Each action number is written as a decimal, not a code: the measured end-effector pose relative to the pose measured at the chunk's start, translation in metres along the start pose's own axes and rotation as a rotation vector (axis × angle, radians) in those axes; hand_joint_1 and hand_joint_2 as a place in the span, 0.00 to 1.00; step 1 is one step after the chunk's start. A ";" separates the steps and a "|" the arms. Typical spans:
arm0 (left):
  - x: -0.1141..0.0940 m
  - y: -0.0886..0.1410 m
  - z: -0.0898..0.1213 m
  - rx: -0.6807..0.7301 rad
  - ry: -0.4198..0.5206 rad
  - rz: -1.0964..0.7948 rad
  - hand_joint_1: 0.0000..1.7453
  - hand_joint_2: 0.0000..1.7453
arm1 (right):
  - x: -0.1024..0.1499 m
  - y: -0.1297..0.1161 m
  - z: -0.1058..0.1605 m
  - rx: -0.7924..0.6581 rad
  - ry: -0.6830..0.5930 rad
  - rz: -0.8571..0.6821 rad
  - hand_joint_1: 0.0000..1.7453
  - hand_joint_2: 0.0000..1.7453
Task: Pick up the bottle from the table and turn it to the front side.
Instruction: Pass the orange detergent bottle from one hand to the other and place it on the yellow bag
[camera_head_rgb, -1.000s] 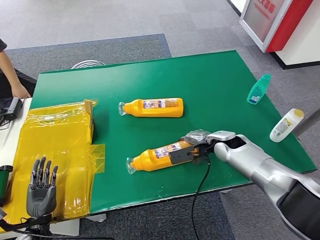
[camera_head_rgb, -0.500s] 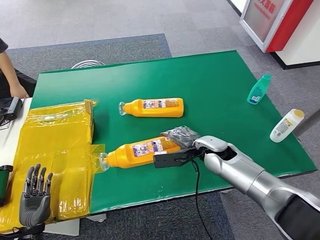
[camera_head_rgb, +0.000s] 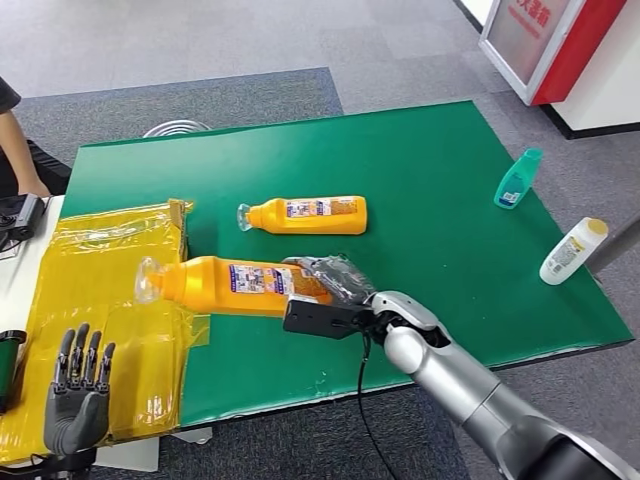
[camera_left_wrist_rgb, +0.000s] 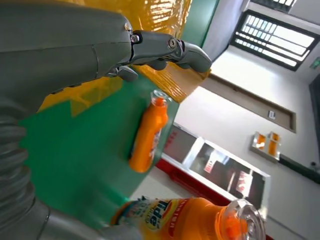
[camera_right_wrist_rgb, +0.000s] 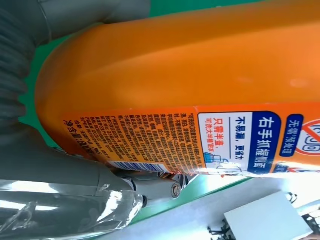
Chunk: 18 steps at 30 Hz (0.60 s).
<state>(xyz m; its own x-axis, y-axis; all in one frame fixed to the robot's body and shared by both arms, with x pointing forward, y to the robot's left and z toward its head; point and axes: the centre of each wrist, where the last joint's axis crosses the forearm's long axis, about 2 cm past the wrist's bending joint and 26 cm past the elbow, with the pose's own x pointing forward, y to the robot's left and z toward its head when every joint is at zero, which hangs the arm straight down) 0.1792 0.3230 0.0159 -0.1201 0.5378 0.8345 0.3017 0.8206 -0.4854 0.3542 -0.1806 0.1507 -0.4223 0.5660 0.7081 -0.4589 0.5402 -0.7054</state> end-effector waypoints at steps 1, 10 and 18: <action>-0.001 -0.002 -0.002 -0.003 -0.005 0.019 0.00 1.00 | 0.001 0.004 0.000 -0.004 -0.006 -0.021 1.00 1.00; -0.004 -0.010 -0.007 -0.027 -0.011 0.047 0.00 1.00 | 0.005 0.016 0.000 -0.026 -0.007 -0.090 1.00 1.00; -0.004 -0.018 -0.013 -0.044 -0.008 0.091 0.00 1.00 | 0.014 0.035 -0.003 -0.011 -0.056 -0.128 1.00 1.00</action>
<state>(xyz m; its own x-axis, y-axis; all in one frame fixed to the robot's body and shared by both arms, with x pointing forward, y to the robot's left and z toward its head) 0.1868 0.3035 0.0248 -0.0983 0.6111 0.7854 0.3533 0.7593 -0.5465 0.3338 -0.1517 0.1359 -0.4039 0.4570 0.7925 -0.5031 0.6125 -0.6097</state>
